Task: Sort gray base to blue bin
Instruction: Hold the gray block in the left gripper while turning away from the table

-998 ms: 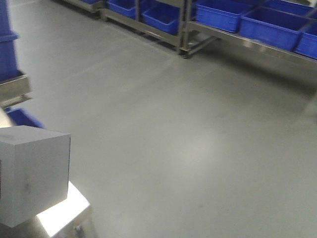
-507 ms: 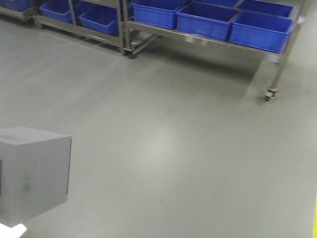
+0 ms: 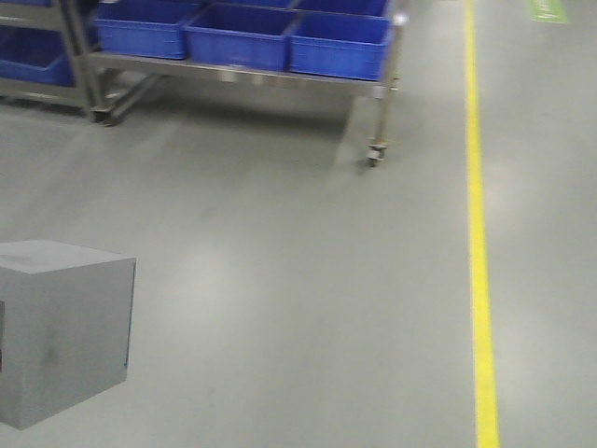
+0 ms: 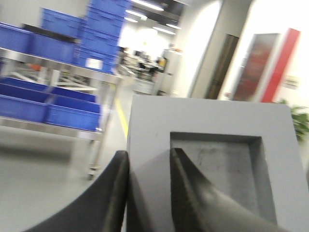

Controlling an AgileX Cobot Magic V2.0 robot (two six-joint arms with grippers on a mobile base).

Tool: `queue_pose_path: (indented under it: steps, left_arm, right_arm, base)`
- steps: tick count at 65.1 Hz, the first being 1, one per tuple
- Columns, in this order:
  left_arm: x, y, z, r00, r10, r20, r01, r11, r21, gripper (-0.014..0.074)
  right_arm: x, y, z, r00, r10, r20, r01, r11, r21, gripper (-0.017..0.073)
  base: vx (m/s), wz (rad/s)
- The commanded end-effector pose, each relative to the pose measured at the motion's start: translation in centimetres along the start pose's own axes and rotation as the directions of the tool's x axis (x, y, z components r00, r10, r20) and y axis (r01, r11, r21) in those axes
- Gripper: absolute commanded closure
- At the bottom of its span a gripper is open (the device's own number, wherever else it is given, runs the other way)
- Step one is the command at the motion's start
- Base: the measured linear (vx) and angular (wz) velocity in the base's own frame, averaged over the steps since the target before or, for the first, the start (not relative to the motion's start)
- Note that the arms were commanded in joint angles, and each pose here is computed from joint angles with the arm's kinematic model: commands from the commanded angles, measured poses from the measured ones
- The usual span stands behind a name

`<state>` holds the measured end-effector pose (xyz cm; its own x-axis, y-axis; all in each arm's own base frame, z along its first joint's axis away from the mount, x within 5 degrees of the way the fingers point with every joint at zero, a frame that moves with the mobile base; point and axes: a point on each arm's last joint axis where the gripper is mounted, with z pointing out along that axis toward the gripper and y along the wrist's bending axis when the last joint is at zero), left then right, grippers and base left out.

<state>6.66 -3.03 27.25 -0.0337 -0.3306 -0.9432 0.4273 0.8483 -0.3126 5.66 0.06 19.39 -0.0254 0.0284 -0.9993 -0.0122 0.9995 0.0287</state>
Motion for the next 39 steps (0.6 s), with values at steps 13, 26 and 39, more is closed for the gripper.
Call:
queue_pose_path:
  steps: [13,26,39]
  left_arm:
    - [-1.86,-0.46,0.10,0.992,-0.015,0.124,0.012,1.000,0.026,0.0590]
    - [-1.86,-0.46,0.10,0.992,-0.015,0.124,0.012,1.000,0.026,0.0590]
    - [-1.86,-0.46,0.10,0.992,-0.015,0.124,0.012,1.000,0.026,0.0590]
  right_arm:
    - [-0.88,0.04,-0.11,0.996,-0.013,0.089,0.013,1.000,-0.003,0.0564]
    - [-0.88,0.04,-0.11,0.996,-0.013,0.089,0.013,1.000,-0.003,0.0564]
    - [-0.88,0.04,-0.11,0.996,-0.013,0.089,0.013,1.000,-0.003,0.0564]
  base:
    - [0.02,-0.63]
    - [0.06,-0.34]
    - [0.11,-0.14]
